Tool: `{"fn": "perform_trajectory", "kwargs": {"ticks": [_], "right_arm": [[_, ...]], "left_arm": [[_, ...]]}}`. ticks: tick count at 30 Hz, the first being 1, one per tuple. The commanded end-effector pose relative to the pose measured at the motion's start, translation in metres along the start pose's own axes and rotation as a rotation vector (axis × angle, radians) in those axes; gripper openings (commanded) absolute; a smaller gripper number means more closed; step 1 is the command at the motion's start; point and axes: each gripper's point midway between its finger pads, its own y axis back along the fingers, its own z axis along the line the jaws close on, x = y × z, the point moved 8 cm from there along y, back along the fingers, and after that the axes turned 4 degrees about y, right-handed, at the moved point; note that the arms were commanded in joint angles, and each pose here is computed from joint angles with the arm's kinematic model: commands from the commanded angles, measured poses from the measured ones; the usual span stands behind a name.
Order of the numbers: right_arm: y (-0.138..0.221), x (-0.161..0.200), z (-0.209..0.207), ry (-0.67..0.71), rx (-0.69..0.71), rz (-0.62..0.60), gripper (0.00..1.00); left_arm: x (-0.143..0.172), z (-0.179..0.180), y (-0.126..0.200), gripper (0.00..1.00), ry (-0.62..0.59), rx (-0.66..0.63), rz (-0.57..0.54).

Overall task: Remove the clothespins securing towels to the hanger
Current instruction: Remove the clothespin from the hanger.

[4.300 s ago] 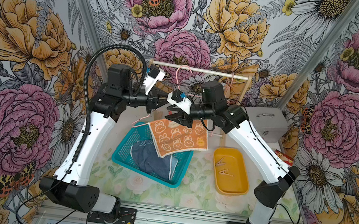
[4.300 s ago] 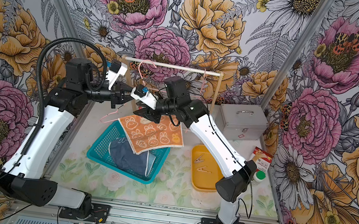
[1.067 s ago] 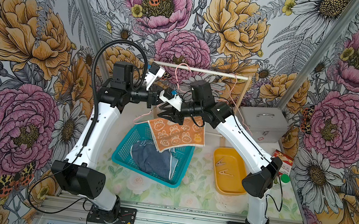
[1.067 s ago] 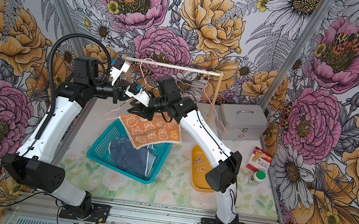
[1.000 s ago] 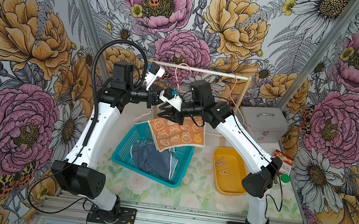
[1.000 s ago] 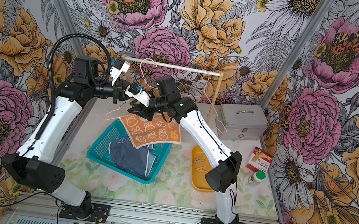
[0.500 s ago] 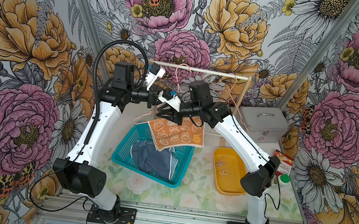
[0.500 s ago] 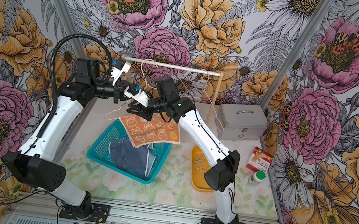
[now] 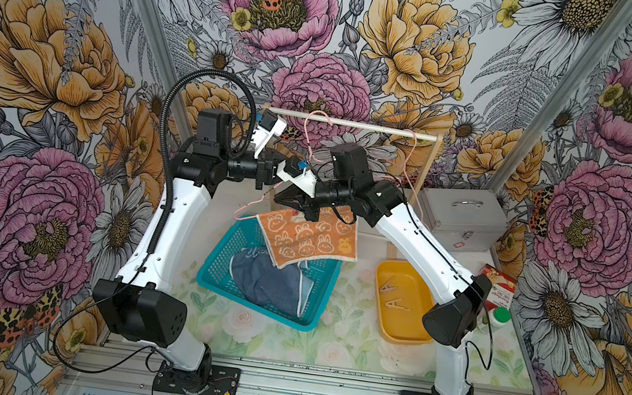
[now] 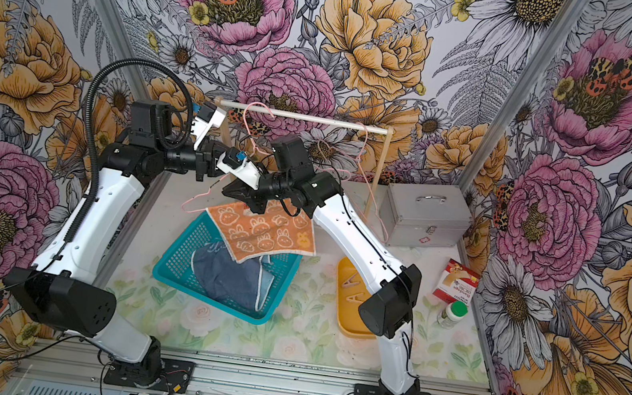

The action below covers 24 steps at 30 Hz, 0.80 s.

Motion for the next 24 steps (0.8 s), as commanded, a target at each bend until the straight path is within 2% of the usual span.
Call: {"fn": "perform_trajectory", "kwargs": {"ticks": [1, 11, 20, 24], "right_arm": [[0.009, 0.001, 0.002, -0.028, 0.039, 0.037, 0.00], [0.028, -0.013, 0.007, -0.016, 0.094, 0.034, 0.00], [0.037, -0.023, 0.009, -0.008, 0.112, 0.019, 0.00], [0.048, -0.016, 0.015, -0.031, 0.160, 0.063, 0.00]], "left_arm": [[0.002, 0.013, 0.000, 0.00, 0.006, 0.010, -0.004], [0.015, 0.044, -0.005, 0.00, 0.065, -0.088, 0.019], [0.015, 0.044, -0.005, 0.00, 0.060, -0.114, 0.021], [0.009, 0.039, -0.001, 0.00, 0.043, -0.125, 0.009]]}}
